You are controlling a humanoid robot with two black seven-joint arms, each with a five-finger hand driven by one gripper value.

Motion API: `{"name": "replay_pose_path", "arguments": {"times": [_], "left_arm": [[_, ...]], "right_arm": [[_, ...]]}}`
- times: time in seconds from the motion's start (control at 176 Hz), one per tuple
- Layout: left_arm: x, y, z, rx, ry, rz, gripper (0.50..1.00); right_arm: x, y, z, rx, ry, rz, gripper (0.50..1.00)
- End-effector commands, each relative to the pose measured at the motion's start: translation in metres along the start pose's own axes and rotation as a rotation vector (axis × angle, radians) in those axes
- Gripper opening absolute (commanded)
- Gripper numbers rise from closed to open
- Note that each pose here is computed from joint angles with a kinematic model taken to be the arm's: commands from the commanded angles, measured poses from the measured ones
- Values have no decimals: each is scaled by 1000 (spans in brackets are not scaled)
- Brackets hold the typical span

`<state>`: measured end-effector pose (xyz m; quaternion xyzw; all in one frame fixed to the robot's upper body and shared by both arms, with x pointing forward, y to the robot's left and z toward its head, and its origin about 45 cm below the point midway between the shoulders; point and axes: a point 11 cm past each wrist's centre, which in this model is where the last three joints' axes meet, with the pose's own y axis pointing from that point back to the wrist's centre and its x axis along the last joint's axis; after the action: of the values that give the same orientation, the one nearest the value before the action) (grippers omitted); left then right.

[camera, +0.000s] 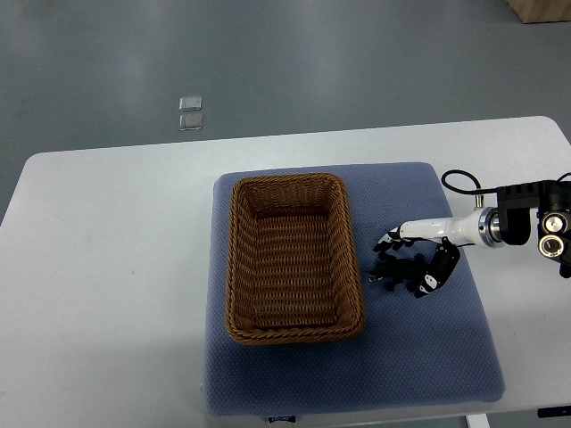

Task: Place crocodile in brown basket with right hand
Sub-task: 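Close the right hand's fingers around the crocodile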

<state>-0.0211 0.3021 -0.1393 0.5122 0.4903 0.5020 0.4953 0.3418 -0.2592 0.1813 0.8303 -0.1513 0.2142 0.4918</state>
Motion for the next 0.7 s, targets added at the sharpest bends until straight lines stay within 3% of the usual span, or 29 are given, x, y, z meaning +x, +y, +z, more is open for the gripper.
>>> {"name": "replay_pose_path", "arguments": {"times": [0.0, 0.136, 0.227, 0.346, 0.459, 0.697], "left_arm": [[0, 0, 0, 0, 0, 0, 1000], [0, 0, 0, 0, 0, 0, 1000], [0, 0, 0, 0, 0, 0, 1000], [0, 0, 0, 0, 0, 0, 1000], [0, 0, 0, 0, 0, 0, 1000], [0, 0, 0, 0, 0, 0, 1000]], "right_arm": [[-2, -1, 2, -3, -6, 4, 819], [-4, -2, 4, -6, -10, 2, 787], [-5, -2, 4, -7, -10, 2, 723], [-4, -2, 4, -7, -11, 12, 682], [-3, -2, 5, -8, -9, 18, 582], [4, 1, 4, -3, -10, 43, 547]]}}
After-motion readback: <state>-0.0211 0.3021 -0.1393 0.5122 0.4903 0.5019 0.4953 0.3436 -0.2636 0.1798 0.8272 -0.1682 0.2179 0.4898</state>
